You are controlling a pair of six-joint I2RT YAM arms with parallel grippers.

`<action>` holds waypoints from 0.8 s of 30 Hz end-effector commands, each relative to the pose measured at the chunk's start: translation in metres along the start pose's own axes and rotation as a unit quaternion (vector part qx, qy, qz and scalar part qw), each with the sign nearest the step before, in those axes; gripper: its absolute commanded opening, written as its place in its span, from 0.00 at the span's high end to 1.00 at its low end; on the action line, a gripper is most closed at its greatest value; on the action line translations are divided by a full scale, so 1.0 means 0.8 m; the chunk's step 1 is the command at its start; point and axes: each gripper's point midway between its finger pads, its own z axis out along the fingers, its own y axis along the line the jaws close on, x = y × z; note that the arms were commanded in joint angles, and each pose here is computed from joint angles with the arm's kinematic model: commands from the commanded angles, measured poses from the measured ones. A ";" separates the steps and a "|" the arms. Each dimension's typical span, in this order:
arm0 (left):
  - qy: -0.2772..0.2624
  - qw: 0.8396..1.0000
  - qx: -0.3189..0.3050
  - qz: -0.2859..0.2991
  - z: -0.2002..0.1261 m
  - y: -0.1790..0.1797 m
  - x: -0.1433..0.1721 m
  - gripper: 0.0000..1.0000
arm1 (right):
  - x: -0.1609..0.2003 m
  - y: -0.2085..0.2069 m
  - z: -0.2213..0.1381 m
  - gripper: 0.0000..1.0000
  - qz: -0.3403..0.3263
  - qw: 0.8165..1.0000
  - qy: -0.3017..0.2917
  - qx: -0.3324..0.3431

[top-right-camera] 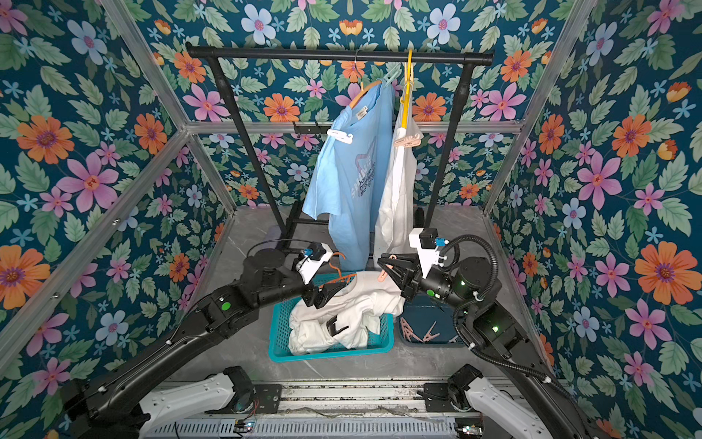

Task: Use clothespins to secure the t-shirt on both sides of the hanger
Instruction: Open the clothespin, then pick up the hanger from the basket.

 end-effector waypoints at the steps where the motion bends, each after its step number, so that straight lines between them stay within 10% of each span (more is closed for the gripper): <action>1: 0.111 0.992 -0.037 0.054 -0.003 0.032 0.070 0.19 | 0.027 -0.015 -0.007 1.00 -0.017 0.999 0.038 0.033; 8: 0.173 0.984 -0.034 0.020 0.014 0.088 0.143 0.49 | 0.046 -0.019 -0.003 1.00 -0.020 0.998 0.059 0.032; 24: 0.271 0.962 0.010 0.023 0.072 0.092 0.215 0.47 | 0.053 -0.019 -0.005 1.00 -0.024 0.998 0.053 0.029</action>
